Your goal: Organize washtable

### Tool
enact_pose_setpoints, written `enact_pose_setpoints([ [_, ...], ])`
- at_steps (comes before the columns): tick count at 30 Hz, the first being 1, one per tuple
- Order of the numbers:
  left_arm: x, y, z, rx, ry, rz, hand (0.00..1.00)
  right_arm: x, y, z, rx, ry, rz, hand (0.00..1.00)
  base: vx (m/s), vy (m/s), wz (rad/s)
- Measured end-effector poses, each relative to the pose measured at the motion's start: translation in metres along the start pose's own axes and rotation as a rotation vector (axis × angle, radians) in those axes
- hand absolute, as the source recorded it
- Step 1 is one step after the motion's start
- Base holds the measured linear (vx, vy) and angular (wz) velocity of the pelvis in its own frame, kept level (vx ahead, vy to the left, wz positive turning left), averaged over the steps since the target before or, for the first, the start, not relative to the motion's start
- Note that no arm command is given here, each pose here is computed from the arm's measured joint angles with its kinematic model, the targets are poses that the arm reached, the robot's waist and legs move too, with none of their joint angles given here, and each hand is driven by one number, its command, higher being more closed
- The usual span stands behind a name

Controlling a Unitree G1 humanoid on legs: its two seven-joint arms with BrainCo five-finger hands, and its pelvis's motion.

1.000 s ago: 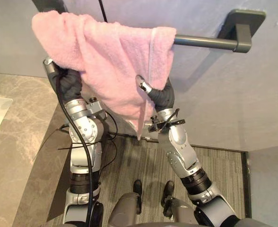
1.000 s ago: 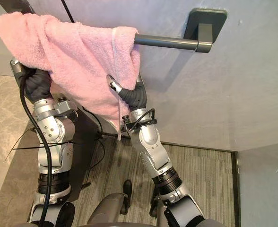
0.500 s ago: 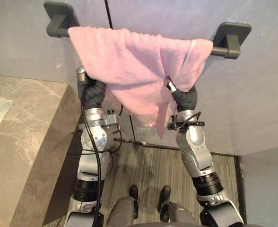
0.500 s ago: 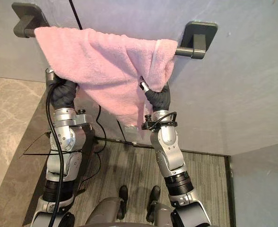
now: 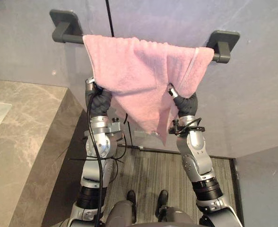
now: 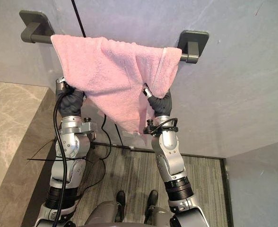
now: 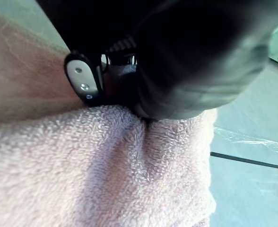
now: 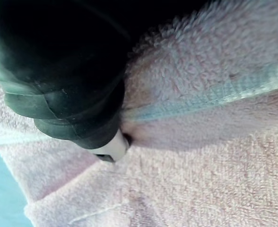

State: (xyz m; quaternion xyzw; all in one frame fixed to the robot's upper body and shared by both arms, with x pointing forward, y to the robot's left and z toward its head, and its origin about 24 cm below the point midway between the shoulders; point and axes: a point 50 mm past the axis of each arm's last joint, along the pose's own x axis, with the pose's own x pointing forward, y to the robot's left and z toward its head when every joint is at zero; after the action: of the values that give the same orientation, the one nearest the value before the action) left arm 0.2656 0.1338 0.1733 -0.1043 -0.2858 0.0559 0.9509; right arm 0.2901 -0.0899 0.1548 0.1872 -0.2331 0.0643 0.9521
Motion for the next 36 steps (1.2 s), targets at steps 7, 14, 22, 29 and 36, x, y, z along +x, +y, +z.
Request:
enact_pose_setpoints([
  [7, -0.015, 0.009, -0.021, 0.018, 0.108, 0.043, 0.0, -0.008, -0.001, -0.01, 0.006, 0.049, -0.01, 0.0, 0.0, 0.0, 0.0],
  [14, -0.021, 0.012, -0.025, 0.024, 0.134, 0.057, 0.0, -0.024, -0.009, -0.039, 0.002, 0.191, -0.044, 0.0, -0.01, -0.005, -0.01],
  [22, -0.045, 0.028, -0.054, 0.072, 0.294, 0.087, 0.0, -0.059, -0.026, -0.077, -0.031, 0.413, -0.097, 0.0, 0.01, -0.001, 0.0],
  [29, -0.09, 0.053, -0.091, 0.141, 0.555, 0.116, 0.0, -0.11, -0.05, -0.114, -0.078, 0.667, -0.11, 0.0, 0.04, -0.003, -0.03],
  [36, -0.146, 0.075, -0.12, 0.183, 0.808, 0.134, 0.0, -0.17, -0.072, -0.136, -0.103, 0.906, -0.139, 0.0, 0.0, 0.009, -0.06],
])
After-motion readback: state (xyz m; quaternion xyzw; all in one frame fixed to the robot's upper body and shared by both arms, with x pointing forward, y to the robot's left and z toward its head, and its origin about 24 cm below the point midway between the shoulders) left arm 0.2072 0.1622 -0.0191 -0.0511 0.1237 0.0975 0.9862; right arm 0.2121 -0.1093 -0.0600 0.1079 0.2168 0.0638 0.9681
